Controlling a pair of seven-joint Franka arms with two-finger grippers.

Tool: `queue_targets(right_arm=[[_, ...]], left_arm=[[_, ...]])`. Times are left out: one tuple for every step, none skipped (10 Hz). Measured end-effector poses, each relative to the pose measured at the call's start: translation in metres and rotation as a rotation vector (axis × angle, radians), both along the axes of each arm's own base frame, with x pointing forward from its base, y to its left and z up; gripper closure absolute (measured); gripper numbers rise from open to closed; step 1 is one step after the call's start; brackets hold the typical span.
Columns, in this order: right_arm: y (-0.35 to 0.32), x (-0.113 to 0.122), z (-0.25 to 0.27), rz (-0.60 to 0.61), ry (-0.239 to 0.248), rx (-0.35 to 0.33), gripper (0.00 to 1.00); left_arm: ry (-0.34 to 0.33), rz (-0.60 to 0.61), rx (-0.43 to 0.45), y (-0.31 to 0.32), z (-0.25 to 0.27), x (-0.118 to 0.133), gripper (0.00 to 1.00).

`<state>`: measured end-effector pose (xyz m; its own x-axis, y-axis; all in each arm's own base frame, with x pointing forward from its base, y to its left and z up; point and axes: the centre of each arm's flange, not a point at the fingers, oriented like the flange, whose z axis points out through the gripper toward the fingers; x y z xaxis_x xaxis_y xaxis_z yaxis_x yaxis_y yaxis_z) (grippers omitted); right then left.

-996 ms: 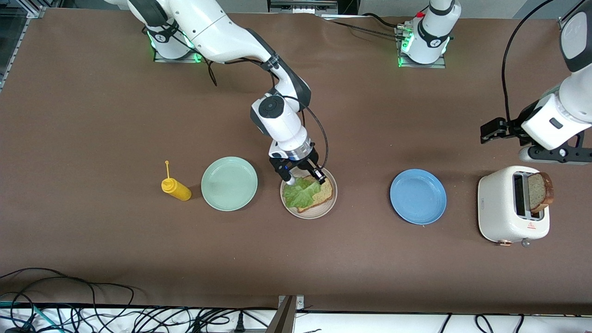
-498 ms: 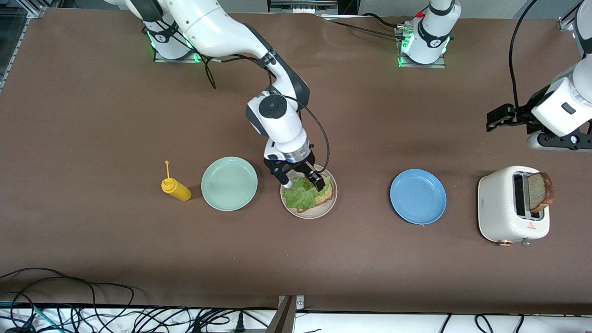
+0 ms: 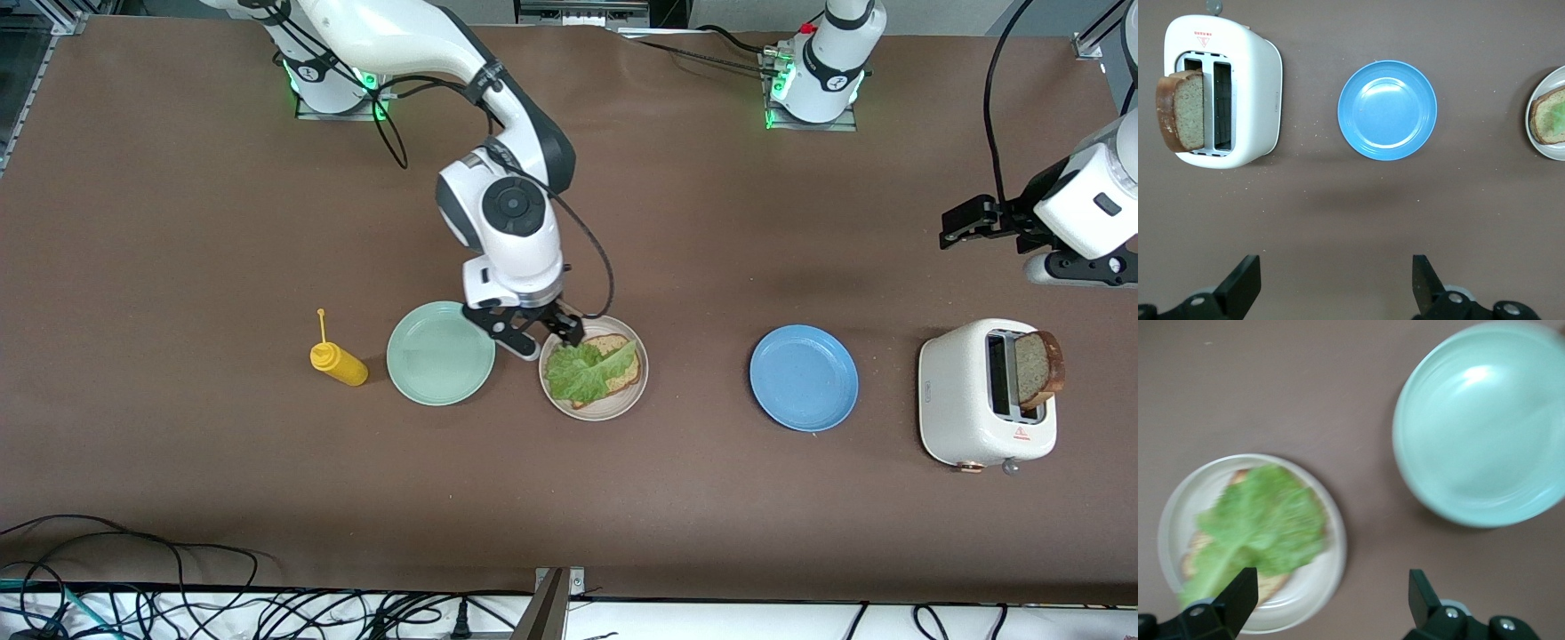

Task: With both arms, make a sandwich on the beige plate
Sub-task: 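Move the right gripper back toward the yellow bottle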

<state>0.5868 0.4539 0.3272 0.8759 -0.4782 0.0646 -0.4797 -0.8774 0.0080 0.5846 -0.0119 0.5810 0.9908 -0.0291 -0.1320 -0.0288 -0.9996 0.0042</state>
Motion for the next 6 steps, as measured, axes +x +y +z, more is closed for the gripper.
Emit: queue_targets(right_arm=[[-0.022, 0.007, 0.011, 0.058, 0.032, -0.047, 0.00], [-0.044, 0.013, 0.024, 0.119, 0.066, -0.087, 0.00], [-0.067, 0.018, 0.038, 0.180, 0.104, -0.122, 0.00], [-0.094, 0.025, 0.053, 0.245, 0.139, -0.149, 0.00], [-0.125, 0.033, 0.069, 0.315, 0.170, -0.168, 0.00], [-0.158, 0.042, 0.081, 0.383, 0.200, -0.163, 0.00]], left_arm=[[0.009, -0.009, -0.003, 0.010, -0.005, 0.002, 0.00], [0.018, -0.019, -0.007, 0.022, -0.012, 0.005, 0.00], [0.017, -0.019, -0.009, 0.034, -0.019, 0.010, 0.00], [0.007, -0.019, -0.009, 0.045, -0.027, 0.016, 0.00], [0.001, -0.025, -0.006, 0.056, -0.036, 0.022, 0.00], [0.001, -0.035, -0.001, 0.064, -0.045, 0.028, 0.00]])
